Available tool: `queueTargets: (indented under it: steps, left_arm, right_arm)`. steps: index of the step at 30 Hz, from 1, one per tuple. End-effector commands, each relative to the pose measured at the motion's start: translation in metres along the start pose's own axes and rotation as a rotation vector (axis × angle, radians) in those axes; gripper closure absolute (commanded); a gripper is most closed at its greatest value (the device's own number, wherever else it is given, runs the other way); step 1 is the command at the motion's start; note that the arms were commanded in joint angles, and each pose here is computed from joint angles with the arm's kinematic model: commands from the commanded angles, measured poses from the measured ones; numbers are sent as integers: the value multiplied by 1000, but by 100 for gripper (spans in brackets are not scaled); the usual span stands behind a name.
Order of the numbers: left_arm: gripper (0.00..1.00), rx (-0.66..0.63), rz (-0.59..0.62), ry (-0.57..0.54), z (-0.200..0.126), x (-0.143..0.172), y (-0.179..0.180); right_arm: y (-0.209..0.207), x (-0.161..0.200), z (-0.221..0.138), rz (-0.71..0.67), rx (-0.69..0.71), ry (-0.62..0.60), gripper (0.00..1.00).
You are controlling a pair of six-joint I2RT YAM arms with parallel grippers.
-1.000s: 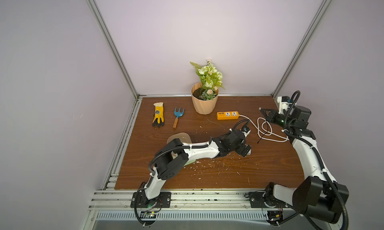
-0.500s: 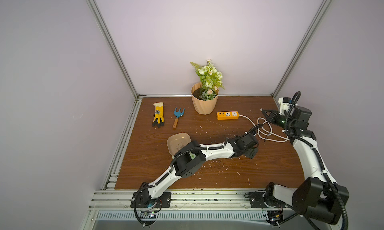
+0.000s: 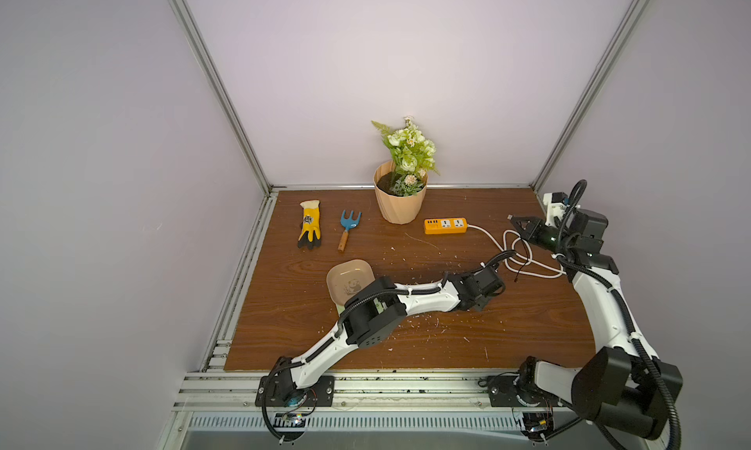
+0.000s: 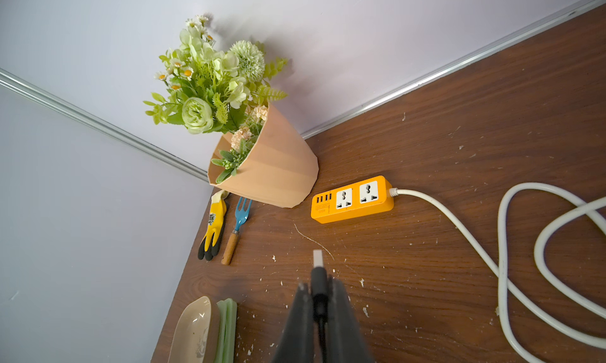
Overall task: Charge the electronic scale
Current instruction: Pick up the plug from the center of the board, then insert the charging cable into the plug.
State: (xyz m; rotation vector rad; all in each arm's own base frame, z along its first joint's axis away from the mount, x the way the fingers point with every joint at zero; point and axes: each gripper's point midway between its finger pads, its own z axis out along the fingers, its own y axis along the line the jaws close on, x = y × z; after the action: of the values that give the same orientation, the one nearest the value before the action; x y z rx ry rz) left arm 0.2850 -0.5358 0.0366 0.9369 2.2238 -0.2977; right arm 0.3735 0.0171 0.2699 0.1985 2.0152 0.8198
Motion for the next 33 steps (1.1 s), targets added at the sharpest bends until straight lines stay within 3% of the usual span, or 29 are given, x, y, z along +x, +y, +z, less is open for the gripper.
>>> queueTargets:
  steps: [1,4,12,19,24,27,33]
  left_arm:
    - [51,11,74,-61,-26,-17,8]
    - [56,80,129,-162,-54,-33,24]
    - [59,133,309,-523,-166,-64,117]
    - [62,-4,602,-853,-256,-55,164]
    - [59,-93,743,-872,-271,-47,174]
    - [64,-119,756,-889,-279,-46,177]
    - [64,-107,782,-925,-292,-45,171]
  right_arm:
    - [19,-8,-2,-52,-80,0,100]
    - [34,5,4,-56,-151,52,100]
    - [120,54,14,-159,-462,228,100]
    - [182,93,10,-300,-682,349,100]
    - [216,119,4,-397,-794,419,100]
    - [228,133,3,-437,-831,462,100]
    - [229,148,12,-483,-813,494,100]
